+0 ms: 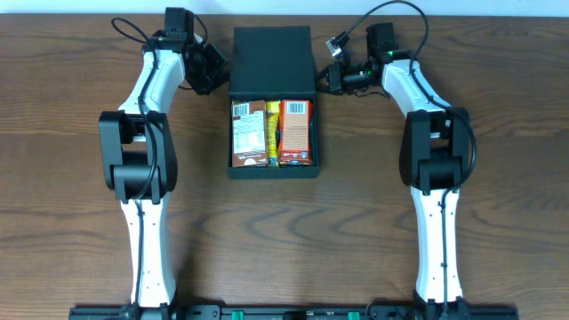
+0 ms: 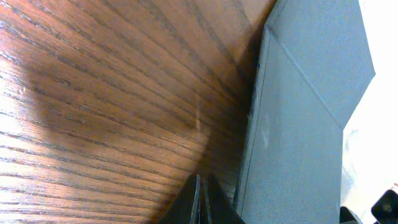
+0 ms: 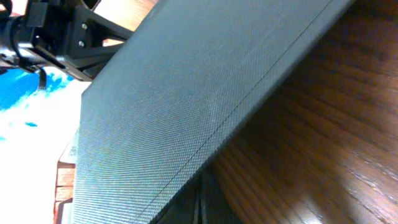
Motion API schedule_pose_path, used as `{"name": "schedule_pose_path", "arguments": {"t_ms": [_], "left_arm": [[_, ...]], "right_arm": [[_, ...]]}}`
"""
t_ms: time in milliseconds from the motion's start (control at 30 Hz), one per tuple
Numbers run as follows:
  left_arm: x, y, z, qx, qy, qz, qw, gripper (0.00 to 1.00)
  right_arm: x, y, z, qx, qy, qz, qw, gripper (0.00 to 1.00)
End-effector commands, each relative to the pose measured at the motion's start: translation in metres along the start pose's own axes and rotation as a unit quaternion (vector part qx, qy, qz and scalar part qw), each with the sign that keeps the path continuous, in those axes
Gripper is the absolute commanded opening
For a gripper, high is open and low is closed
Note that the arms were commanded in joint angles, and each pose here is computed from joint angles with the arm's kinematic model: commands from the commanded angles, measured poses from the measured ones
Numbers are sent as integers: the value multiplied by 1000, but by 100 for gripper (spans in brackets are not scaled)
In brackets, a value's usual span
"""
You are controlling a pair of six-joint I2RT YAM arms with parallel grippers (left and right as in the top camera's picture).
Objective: Pack container
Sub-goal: 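Swing the lid forward with both grippers to close the box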
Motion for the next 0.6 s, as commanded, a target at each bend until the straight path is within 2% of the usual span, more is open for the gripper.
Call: {"name": "schedule_pose_path", "arguments": {"t_ms": [0, 333, 567], "left_arm": [[-4, 6, 0, -10, 24, 12, 1000, 6], [-4, 4, -19, -74, 80, 24, 994, 6], [-11, -3, -38, -150, 130, 50, 979, 6]], "right_arm": [[-4, 7, 18, 57, -5, 14, 998, 1], [0, 0, 32, 116, -25, 12, 993, 1], [3, -14, 42, 172, -41, 9, 984, 1]]}}
Point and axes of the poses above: each gripper's point midway between its finger pads, its own y axis out along the fingers, its own z axis along the line the jaws close on, x = y × z, the point moved 4 cm from there along -y, back along the fingers, and after that the axes turned 5 degrees about y, right-handed, at the moved point
